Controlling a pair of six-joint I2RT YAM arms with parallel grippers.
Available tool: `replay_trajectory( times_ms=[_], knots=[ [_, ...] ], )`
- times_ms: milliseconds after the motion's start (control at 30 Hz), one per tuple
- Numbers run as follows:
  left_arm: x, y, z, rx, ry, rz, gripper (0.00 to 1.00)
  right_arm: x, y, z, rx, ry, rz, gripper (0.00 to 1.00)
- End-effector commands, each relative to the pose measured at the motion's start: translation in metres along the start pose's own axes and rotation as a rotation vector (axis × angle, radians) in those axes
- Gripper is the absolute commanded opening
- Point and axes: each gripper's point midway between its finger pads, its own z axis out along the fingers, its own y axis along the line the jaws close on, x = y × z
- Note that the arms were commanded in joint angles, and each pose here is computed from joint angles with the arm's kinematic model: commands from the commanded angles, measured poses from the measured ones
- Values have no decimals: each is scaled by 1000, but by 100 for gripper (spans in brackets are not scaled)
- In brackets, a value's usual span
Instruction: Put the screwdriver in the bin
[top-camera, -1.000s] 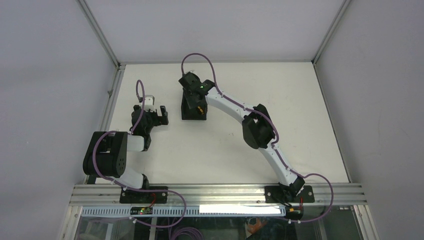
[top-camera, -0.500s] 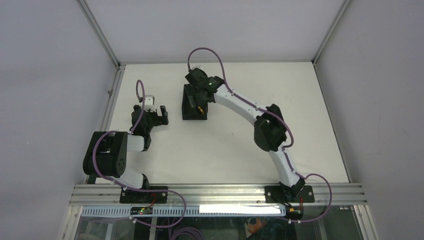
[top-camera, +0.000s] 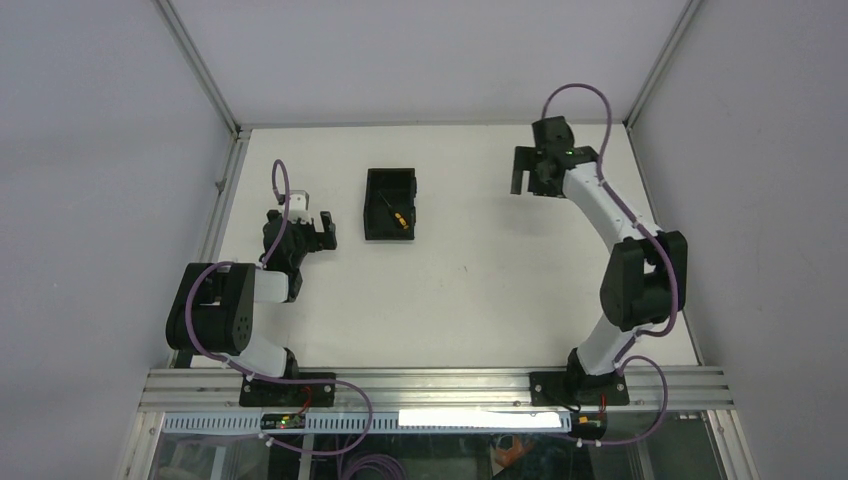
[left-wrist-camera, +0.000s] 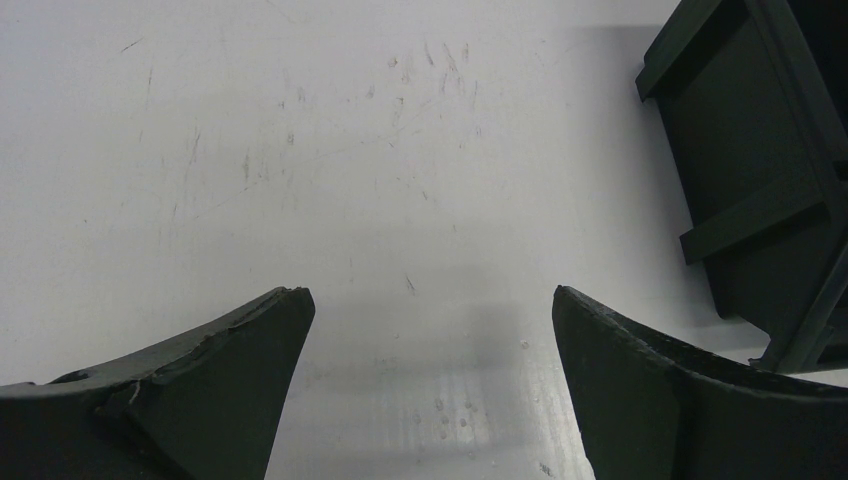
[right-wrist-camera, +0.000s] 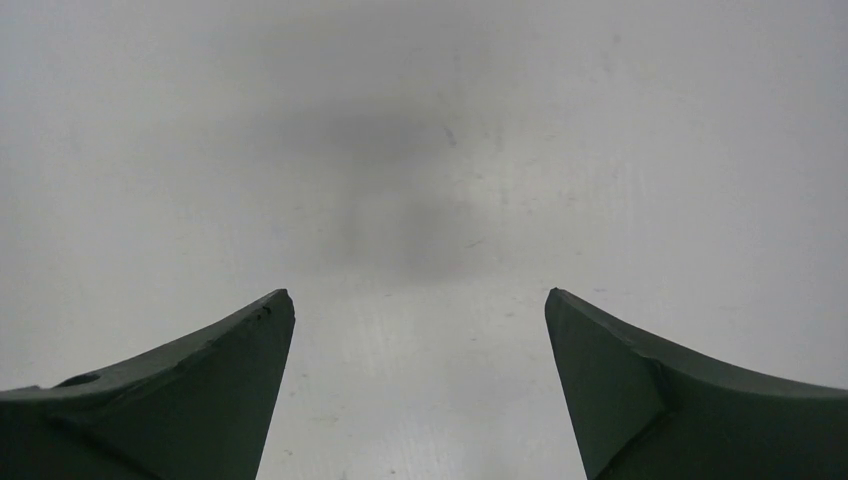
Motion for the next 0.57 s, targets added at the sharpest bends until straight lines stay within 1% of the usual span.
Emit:
replay_trajectory(
  times_ms=[0, 167, 533],
  knots=[
    [-23, -7, 1, 24, -67, -18, 99, -11, -38, -13, -35, -69, 83, 99],
    [-22, -7, 2, 24, -66, -17, 99, -5, -79, -13, -2, -85, 201, 99],
    [-22, -7, 2, 23, -66, -17, 99, -3, -88, -23, 20, -146, 216, 99]
  ],
)
